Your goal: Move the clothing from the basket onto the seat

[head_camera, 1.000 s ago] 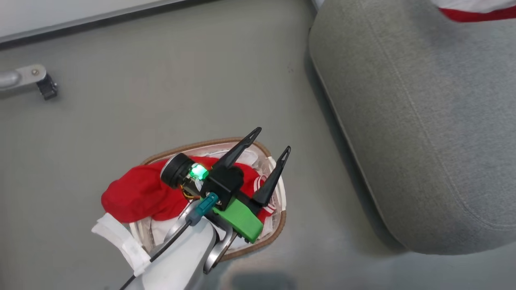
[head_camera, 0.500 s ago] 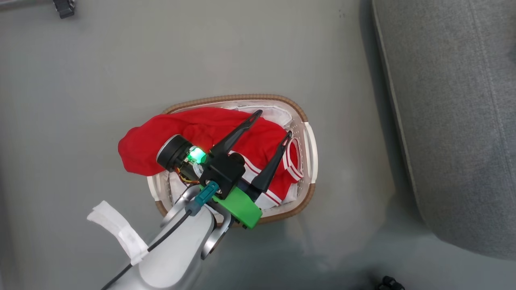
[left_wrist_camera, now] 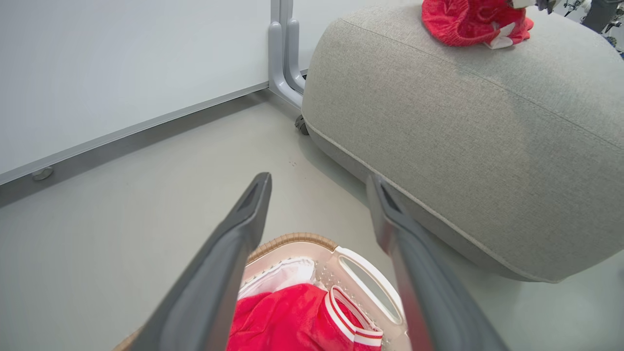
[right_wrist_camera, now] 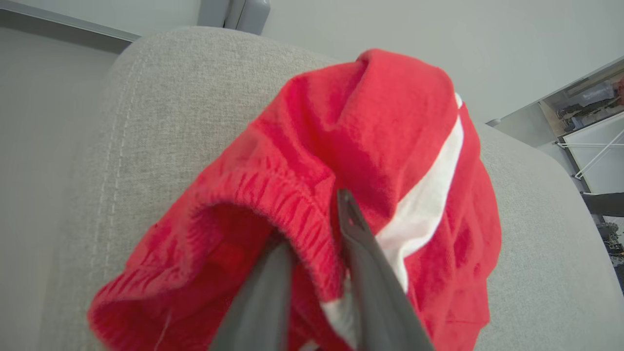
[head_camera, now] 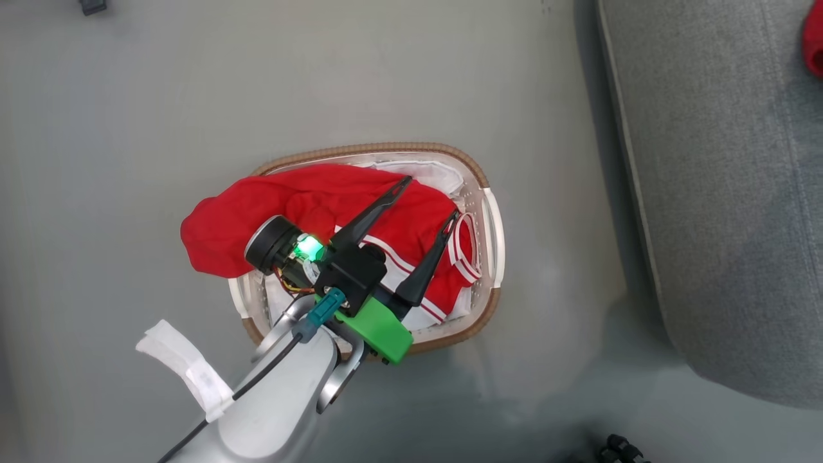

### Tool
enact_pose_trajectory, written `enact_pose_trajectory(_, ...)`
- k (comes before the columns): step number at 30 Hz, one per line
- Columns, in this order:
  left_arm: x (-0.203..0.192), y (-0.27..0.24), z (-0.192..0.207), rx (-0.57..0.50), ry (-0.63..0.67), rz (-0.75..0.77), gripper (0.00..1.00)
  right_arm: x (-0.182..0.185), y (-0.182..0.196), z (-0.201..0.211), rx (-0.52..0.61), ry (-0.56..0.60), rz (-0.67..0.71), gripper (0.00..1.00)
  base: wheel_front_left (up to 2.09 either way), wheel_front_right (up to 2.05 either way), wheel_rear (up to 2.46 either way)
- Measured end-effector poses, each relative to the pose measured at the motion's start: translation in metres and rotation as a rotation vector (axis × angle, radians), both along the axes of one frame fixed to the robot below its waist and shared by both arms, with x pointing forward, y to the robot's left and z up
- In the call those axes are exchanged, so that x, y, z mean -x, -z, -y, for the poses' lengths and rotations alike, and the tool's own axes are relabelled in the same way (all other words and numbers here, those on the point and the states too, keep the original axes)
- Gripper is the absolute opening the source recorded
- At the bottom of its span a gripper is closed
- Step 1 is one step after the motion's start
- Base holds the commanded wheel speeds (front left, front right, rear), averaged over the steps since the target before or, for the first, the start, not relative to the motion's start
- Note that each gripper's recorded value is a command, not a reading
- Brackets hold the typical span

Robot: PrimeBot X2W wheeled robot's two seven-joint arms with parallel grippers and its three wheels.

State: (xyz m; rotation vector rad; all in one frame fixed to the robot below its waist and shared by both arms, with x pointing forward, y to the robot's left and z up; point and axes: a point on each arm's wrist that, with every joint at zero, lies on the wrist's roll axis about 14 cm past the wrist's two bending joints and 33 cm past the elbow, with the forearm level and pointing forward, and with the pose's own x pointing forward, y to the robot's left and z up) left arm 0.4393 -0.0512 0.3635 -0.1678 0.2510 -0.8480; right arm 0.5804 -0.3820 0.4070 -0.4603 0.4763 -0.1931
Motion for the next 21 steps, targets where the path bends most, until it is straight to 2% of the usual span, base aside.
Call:
enact_pose_trajectory(9,0.0,-0.018,0.003,0.01,-0.006,0.031,1.0,0.024,-0.001,-0.009,-0.056,-0.001,0.015,1.0,0.0,0.0,0.0)
enact_pose_trajectory(15,-0.001,-0.038,-0.005,0.022,-0.055,0.054,1.0,0.043,-0.011,-0.019,-0.084,-0.016,0.045,1.0,0.0,0.0,0.0)
enact_pose_trajectory(21,-0.002,-0.056,-0.024,0.026,-0.137,0.07,1.0,0.045,-0.043,-0.032,-0.085,-0.059,0.114,1.0,0.0,0.0,0.0)
